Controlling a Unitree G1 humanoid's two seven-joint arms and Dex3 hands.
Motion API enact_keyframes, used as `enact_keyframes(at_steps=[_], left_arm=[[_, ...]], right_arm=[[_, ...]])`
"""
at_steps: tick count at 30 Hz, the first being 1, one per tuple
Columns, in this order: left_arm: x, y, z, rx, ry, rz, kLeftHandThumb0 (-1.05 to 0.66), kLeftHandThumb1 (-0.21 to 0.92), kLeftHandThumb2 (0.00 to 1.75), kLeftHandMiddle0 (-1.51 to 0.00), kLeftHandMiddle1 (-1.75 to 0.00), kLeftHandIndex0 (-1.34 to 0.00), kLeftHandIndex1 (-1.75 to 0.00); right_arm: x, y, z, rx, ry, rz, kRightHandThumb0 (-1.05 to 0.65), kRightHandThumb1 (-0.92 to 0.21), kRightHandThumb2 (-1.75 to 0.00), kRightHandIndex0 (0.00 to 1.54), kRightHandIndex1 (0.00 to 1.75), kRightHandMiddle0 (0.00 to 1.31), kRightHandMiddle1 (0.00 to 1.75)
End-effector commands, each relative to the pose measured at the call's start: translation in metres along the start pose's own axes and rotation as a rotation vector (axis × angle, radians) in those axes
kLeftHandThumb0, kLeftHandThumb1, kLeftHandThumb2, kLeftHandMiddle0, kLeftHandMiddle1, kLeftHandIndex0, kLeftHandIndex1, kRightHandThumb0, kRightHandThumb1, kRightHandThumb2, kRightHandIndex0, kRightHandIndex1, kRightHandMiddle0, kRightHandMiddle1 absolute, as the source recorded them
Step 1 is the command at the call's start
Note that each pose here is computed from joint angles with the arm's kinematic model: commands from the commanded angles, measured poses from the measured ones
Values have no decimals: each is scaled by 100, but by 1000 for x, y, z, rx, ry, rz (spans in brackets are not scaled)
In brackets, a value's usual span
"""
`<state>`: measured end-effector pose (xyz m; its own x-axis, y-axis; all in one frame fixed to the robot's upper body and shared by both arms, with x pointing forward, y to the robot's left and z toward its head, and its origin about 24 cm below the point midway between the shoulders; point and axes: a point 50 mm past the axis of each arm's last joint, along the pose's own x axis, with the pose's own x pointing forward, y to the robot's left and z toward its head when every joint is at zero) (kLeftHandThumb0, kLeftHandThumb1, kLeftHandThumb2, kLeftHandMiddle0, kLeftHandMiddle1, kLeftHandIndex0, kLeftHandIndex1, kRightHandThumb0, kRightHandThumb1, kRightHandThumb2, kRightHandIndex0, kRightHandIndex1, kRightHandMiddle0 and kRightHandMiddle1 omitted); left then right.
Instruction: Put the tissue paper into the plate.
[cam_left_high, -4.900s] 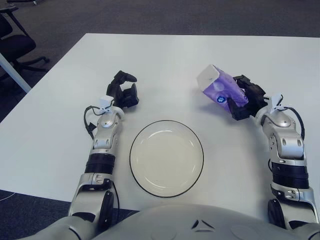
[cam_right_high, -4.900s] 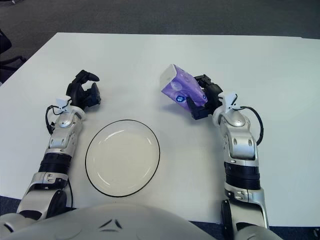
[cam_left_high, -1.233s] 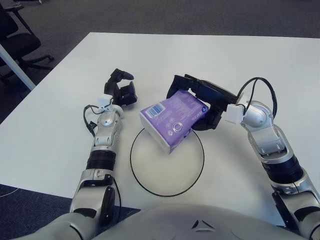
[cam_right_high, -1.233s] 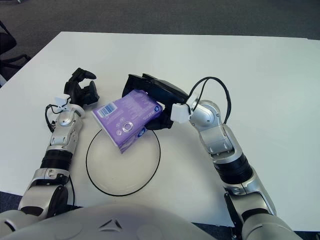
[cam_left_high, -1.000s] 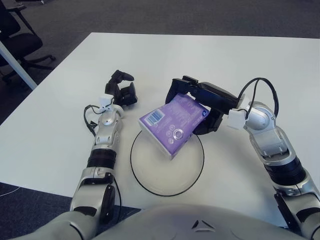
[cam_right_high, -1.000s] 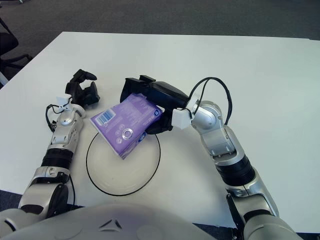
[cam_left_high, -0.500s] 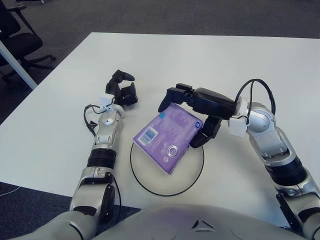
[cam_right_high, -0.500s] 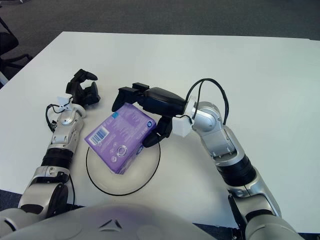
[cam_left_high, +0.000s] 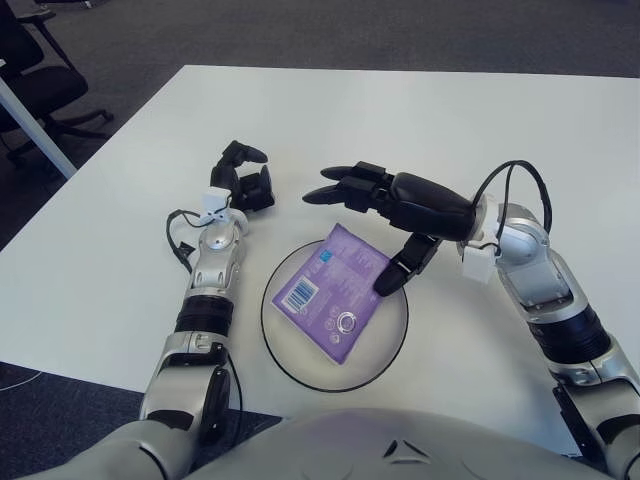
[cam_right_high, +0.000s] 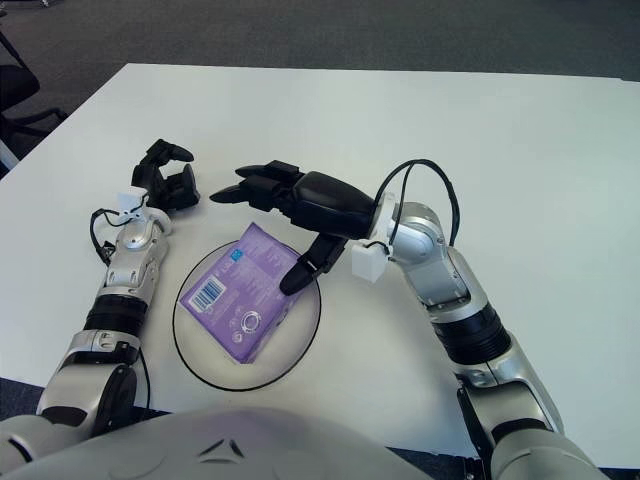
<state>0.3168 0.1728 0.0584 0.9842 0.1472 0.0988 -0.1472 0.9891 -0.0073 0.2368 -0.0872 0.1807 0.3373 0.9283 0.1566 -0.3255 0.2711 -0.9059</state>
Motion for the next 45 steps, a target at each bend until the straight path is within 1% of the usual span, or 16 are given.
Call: enact_keyframes(at_steps=[1, 6, 10, 16, 18, 21, 23, 25, 27, 31, 34, 38, 42, 45], left_arm=[[-40, -11, -54, -47, 220, -2, -49, 29, 135, -130, -175, -64, -175], [-40, -11, -53, -47, 213, -15, -49, 30, 134, -129, -175, -63, -175], [-41, -12, -52, -59, 205, -22, -49, 30, 133, -130, -175, -63, -175], [-42, -12, -50, -91, 186, -36, -48, 32, 132, -130, -175, -62, -175], [-42, -12, -50, -101, 178, -42, -48, 33, 131, -130, -175, -61, -175], [-42, -12, -48, -109, 166, -57, -48, 33, 130, -130, -175, -60, -175], [-42, -11, -48, -112, 163, -61, -48, 34, 129, -130, -175, -60, -175], [-43, -11, -47, -115, 157, -69, -47, 35, 128, -130, -175, -59, -175], [-43, -11, -47, -115, 154, -75, -47, 36, 127, -130, -175, -58, -175], [-42, -10, -46, -114, 152, -79, -47, 37, 126, -130, -175, -58, -175], [-42, -10, -46, -111, 150, -81, -47, 37, 125, -131, -175, -57, -175], [-42, -9, -45, -109, 151, -81, -46, 37, 125, -131, -175, -57, -175], [-42, -9, -45, -110, 151, -80, -46, 38, 124, -131, -175, -57, -175], [-42, -8, -44, -110, 149, -80, -46, 38, 124, -131, -175, -56, -175]], right_arm=[[1, -6, -1, -34, 0, -17, -95, -76, -37, 0, 0, 0, 9], [0, -8, -2, -33, 6, -13, -94, -76, -35, 0, 0, 0, 14], [-1, -10, -3, -55, 30, -10, -92, -75, -34, 0, 0, 0, 20], [-3, -16, -7, -76, 57, -18, -93, -76, -35, 0, 0, 0, 28], [-5, -19, -10, -81, 67, -21, -93, -76, -35, 0, 0, 0, 29], [-16, -31, -13, -85, 103, -10, -93, -76, -35, 0, 0, 0, 31], [-20, -36, -13, -86, 114, -3, -93, -76, -35, 0, 0, 0, 31], [-26, -41, -11, -96, 142, 6, -92, -75, -35, 0, 0, 0, 31], [-30, -44, -11, -98, 166, 12, -91, -74, -35, 0, 0, 0, 30], [-31, -44, -11, -93, 197, 16, -93, -74, -36, 0, 0, 0, 23], [-36, -45, -16, -95, 259, -18, -95, -76, -37, 0, 0, 0, 18], [-42, -46, -22, -125, 340, -77, -96, -77, -38, 0, 0, 0, 16], [-58, -48, -44, -131, 428, -152, -96, -78, -39, 1, 1, 0, 15], [-60, -49, -50, -123, 453, -194, -94, -78, -39, 4, 2, 0, 19]])
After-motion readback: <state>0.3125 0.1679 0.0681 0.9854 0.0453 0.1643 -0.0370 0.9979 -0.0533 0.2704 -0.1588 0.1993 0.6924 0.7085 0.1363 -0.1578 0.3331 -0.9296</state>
